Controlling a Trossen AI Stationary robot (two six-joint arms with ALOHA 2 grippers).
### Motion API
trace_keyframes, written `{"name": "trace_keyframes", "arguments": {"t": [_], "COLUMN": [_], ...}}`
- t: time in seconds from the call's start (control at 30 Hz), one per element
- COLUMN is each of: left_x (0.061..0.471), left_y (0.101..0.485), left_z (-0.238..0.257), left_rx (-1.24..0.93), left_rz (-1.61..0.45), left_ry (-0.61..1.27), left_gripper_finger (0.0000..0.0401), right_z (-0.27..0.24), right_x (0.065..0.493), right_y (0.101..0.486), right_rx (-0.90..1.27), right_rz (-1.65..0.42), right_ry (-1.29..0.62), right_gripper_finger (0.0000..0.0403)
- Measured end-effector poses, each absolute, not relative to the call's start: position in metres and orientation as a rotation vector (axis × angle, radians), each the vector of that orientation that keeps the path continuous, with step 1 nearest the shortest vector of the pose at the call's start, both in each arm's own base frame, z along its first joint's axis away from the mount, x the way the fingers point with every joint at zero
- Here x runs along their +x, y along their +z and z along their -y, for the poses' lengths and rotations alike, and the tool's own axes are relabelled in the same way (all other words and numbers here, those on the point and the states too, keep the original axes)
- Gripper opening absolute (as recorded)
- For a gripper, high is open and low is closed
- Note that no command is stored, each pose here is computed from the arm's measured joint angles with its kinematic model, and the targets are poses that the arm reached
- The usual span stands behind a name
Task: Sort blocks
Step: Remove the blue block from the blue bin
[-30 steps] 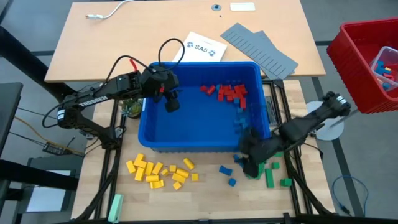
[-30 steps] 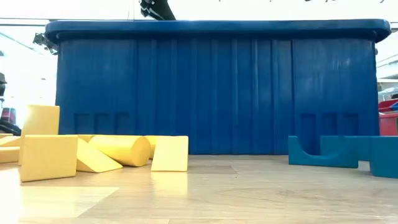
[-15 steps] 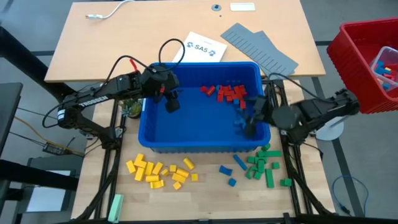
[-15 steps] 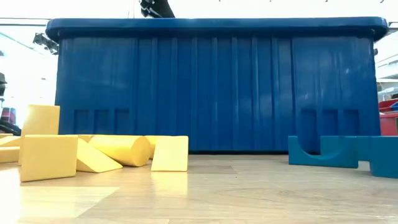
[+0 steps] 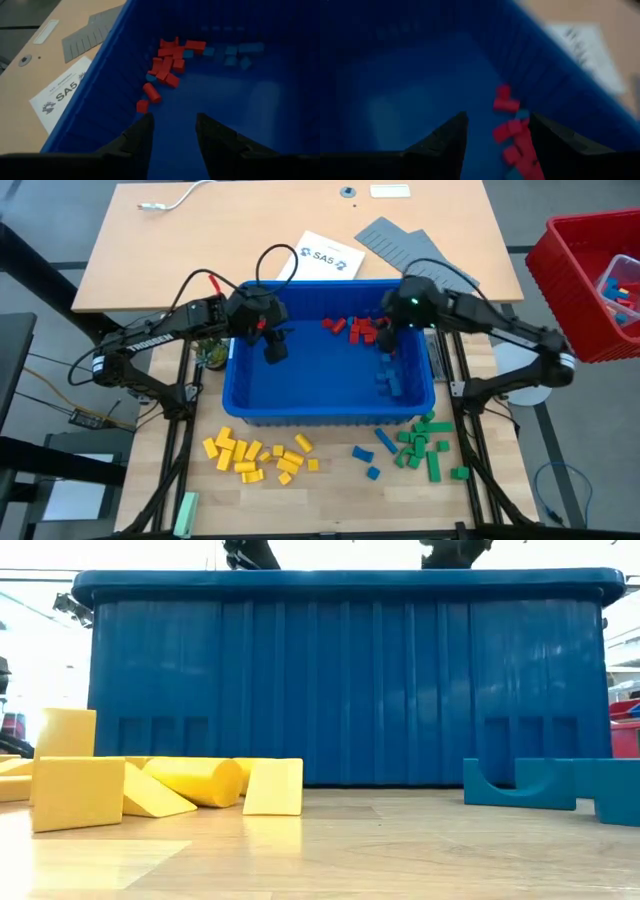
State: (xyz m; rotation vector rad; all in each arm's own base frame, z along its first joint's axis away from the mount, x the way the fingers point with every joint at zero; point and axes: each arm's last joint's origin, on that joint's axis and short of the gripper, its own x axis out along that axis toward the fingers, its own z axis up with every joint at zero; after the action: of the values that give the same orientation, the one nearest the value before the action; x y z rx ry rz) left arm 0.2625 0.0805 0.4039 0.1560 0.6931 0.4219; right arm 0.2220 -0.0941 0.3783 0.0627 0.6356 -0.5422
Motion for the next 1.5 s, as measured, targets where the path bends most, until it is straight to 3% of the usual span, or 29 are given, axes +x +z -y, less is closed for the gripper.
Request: {"name": "trace_keyframes", "arguments": {"t": [0.13, 0.5, 1.2, 1.5], "left_x": [0.263, 0.263, 0.262, 0.262], "left_y": [0.404, 0.404, 0.404, 0.404], "left_z": [-0.081, -0.081, -0.08, -0.08], "left_rx": [0.134, 0.099, 0.1, 0.096], "left_rz": [-0.688, -0.679, -0.685, -0.683], "left_ry": [0.429, 0.44, 0.439, 0.424], "left_gripper_finger": [0.0158, 0.0158, 0.0158, 0.0158], "right_z": [0.123, 0.173, 0.215, 0.223], "right_x": [0.237, 0.262, 0.265, 0.264], "right_y": [0.347, 0.255, 0.19, 0.176], "right_rx": [0.077, 0.067, 0.445, 0.473], "right_rz": [-0.817, -1.316, -1.435, -1.418], "right_ry": [-0.446, -0.331, -0.584, -0.612], "right_gripper_finger": [0.0209, 0.0288, 0.0254, 0.0249]}}
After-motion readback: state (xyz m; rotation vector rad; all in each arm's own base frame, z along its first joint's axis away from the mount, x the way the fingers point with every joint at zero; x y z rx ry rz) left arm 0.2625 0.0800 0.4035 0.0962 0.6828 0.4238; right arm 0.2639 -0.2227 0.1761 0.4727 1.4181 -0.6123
